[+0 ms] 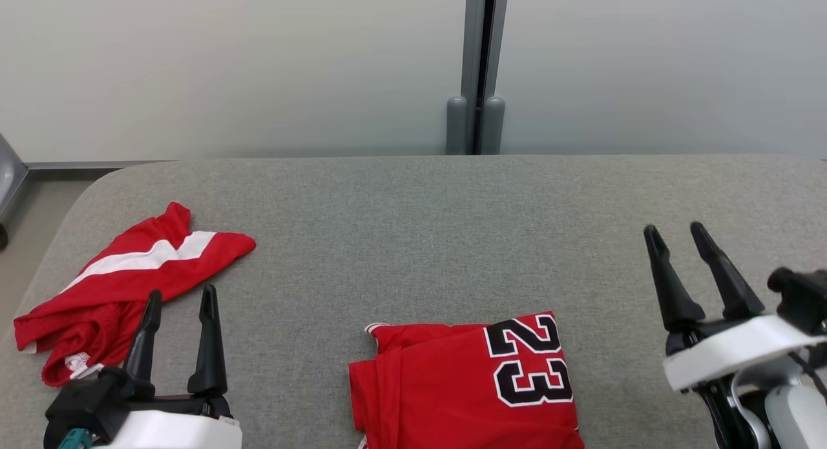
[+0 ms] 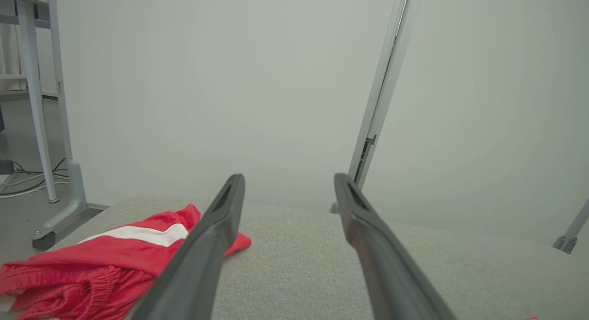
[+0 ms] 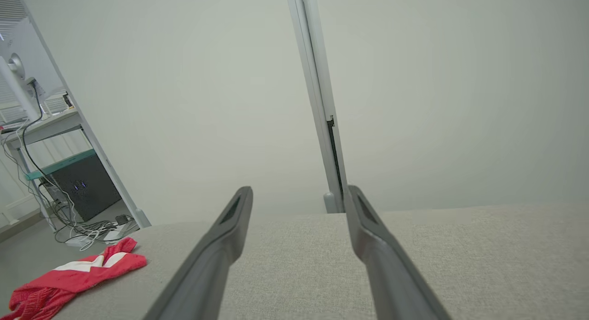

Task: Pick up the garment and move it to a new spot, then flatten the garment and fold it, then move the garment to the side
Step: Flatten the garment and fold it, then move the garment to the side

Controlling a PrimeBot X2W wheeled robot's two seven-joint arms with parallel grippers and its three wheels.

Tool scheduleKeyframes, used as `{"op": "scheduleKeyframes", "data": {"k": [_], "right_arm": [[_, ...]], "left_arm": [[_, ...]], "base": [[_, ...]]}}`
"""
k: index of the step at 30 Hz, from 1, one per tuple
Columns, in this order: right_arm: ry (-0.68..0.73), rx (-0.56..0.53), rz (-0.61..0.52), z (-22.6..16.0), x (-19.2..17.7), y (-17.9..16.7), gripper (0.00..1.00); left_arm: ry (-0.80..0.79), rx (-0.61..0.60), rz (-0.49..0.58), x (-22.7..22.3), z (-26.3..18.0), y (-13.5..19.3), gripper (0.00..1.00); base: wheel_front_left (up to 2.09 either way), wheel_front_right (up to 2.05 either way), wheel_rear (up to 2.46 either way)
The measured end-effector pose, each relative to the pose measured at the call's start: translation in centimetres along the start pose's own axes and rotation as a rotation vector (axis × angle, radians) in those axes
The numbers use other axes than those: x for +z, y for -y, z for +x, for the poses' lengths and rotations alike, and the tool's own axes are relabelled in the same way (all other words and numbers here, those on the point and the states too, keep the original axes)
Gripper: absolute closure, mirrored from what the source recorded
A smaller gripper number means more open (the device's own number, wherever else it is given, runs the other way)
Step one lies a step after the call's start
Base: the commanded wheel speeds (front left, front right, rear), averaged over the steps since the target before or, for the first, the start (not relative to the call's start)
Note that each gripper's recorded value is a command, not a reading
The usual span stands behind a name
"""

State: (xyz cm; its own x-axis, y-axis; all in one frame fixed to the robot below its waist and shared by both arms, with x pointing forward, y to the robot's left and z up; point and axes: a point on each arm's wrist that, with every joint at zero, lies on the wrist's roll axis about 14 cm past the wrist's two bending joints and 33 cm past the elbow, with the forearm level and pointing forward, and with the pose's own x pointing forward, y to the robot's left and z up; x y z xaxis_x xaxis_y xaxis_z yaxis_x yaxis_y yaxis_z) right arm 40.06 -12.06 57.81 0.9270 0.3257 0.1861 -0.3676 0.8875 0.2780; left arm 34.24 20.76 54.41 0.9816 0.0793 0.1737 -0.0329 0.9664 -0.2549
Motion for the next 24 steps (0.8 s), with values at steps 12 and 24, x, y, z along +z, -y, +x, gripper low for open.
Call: {"op": "scheduleKeyframes", "data": {"k": [12, 24], "right_arm": [[-0.075, -0.143, -0.005, -4.0, -3.9, 3.1, 0.00], [-0.130, -0.138, 0.012, -4.3, -5.6, 2.7, 0.00]], "left_arm": [[-0.023, -0.019, 0.011, -1.0, -0.4, 0.7, 0.00], [-0.026, -0.040, 0.014, -1.4, -0.3, 1.4, 0.00]], "base": [[0.00, 0.00, 0.00], [0.00, 0.00, 0.00]]}}
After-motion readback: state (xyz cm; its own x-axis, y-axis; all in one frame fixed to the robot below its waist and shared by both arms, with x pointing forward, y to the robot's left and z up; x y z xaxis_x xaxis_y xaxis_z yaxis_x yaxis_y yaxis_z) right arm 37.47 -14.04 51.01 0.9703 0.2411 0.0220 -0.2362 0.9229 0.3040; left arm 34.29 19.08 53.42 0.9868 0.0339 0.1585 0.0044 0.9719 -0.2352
